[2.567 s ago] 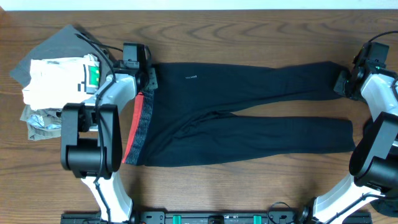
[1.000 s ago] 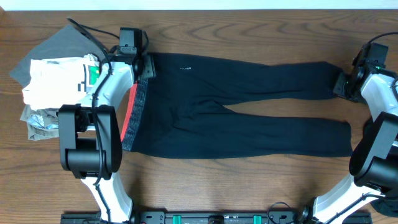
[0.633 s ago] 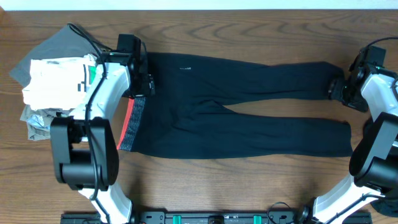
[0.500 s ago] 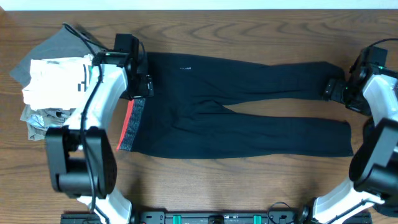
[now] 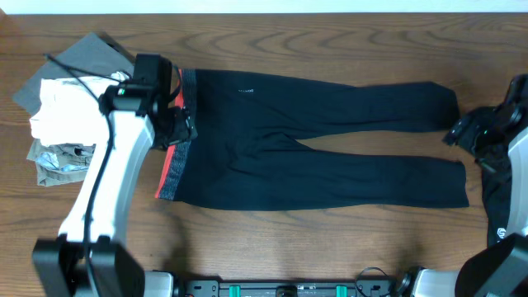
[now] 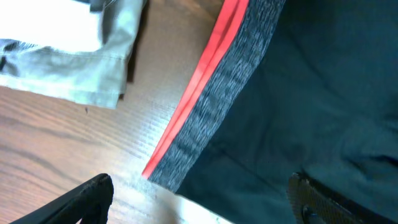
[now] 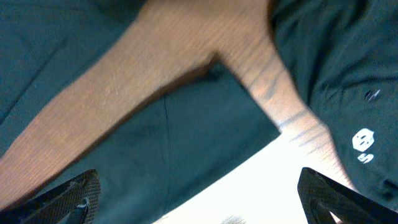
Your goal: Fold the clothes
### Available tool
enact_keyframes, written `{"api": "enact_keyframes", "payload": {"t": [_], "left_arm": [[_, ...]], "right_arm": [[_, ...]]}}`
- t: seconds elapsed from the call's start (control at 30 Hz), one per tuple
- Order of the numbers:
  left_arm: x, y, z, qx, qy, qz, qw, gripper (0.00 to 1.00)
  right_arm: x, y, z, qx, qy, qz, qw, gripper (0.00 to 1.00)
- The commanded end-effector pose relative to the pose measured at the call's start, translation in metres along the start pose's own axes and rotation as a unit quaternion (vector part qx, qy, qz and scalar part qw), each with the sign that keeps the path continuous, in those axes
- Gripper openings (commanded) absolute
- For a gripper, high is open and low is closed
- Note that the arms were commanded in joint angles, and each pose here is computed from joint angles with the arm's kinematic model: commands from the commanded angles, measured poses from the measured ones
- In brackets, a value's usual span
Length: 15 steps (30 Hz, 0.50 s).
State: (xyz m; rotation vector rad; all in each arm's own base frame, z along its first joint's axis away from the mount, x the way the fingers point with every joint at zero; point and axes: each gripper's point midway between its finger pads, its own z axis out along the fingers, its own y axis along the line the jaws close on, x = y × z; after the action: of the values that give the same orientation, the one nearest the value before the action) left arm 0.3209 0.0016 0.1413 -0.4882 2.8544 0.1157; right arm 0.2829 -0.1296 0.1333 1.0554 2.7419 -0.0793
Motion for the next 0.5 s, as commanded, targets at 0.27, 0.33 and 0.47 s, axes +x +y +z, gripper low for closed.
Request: {"api": "enact_keyframes", "payload": {"t": [0.27, 0.33, 0.47], "left_arm": [[0.043, 0.004, -0.018, 0.064, -0.032, -0.024, 0.997, 0.92], [0.05, 0.006, -0.012, 0.066, -0.036, -0.03, 0.997, 0.93], [0.07, 0.003, 0.009, 0.079, -0.01, -0.044, 0.996, 0.96]], "right_arm": [[0.07, -0.023, 0.001, -0.032, -0.036, 0.108, 0.993, 0.99], [0.081, -0.026, 0.008, -0.037, -0.047, 0.122, 0.991, 0.99], [0.098, -0.031, 0.025, -0.041, -0.052, 0.144, 0.987, 0.99]]}}
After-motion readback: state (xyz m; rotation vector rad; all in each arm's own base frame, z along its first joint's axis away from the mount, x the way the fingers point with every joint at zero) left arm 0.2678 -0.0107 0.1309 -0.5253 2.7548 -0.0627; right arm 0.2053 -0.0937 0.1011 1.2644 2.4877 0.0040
